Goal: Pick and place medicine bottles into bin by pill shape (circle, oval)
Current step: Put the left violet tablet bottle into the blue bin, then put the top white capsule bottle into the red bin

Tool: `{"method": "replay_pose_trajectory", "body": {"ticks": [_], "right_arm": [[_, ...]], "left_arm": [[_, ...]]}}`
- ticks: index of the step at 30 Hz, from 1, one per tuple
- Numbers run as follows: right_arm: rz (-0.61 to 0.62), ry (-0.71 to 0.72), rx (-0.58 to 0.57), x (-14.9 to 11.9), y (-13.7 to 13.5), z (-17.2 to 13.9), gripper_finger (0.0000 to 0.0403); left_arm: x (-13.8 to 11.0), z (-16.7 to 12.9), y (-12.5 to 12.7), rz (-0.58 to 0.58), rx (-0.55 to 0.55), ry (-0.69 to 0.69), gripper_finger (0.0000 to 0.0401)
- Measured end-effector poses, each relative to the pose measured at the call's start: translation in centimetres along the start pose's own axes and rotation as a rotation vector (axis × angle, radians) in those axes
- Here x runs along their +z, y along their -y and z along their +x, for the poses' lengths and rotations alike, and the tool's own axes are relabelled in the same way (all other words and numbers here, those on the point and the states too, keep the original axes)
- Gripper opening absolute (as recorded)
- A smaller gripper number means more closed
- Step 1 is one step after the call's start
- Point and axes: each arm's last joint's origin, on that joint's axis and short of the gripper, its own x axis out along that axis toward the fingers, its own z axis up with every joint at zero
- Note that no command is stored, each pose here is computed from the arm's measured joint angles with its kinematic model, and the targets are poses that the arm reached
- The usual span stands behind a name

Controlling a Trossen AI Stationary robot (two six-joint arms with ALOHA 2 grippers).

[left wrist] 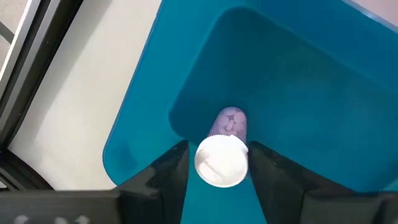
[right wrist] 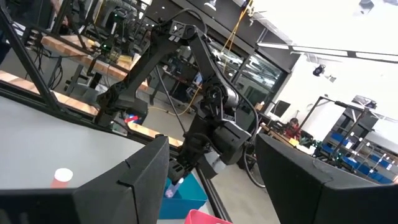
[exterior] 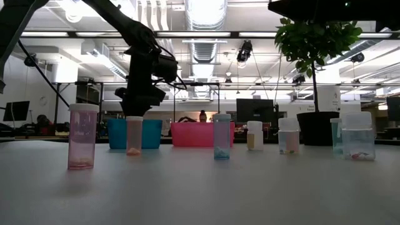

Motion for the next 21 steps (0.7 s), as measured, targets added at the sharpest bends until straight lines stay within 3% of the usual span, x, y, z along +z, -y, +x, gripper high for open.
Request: {"method": "replay_pose_trajectory", "body": {"ticks": [12, 21], "right_arm": [[0.000, 0.000, 0.000, 0.0, 0.0, 0.0, 0.0226], [0.006, 0.000, 0.000, 0.0, 0.0, 0.0, 0.0226]], "left_arm": [[-0.4, -2.0, -0.6, 0.012, 0.003, 0.033, 0.0176], [-2.7, -7.7, -0.9, 0.016, -0.033, 0.236, 0.0176]]}}
